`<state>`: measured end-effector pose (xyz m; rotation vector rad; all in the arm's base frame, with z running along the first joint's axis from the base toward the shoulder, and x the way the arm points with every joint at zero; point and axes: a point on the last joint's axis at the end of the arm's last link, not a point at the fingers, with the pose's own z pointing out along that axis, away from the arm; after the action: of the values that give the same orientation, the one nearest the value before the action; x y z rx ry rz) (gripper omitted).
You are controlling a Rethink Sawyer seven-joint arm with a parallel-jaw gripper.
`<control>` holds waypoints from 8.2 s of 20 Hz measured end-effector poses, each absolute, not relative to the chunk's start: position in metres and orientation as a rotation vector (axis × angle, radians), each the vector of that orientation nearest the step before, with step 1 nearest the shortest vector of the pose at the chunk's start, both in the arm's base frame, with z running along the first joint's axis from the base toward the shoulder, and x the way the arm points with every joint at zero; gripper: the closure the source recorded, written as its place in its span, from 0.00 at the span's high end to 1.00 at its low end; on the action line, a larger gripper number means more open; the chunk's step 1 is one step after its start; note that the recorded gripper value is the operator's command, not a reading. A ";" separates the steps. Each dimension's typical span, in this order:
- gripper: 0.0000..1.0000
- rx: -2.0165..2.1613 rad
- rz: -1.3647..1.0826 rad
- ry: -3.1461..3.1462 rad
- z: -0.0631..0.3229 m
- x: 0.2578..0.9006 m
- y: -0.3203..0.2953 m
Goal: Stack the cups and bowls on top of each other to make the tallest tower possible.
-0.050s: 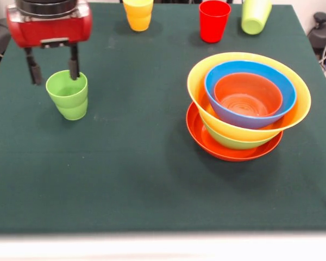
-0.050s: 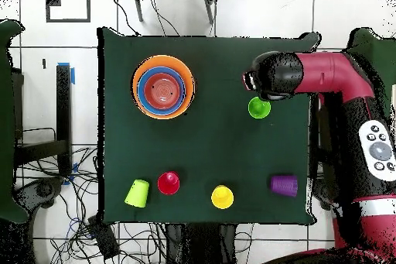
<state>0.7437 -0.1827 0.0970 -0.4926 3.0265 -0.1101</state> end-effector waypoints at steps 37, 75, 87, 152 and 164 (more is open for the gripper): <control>0.00 -0.547 0.002 3.081 -0.043 0.691 -0.186; 1.00 -0.702 -0.149 3.072 0.062 0.689 -0.161; 1.00 -0.664 -0.153 3.087 0.012 0.626 -0.219; 0.00 -1.074 -0.199 3.214 0.129 0.645 0.084; 0.00 -0.906 -0.003 3.260 0.176 0.669 0.105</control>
<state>0.6691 0.1054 0.1759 -0.9061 3.2605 -0.0027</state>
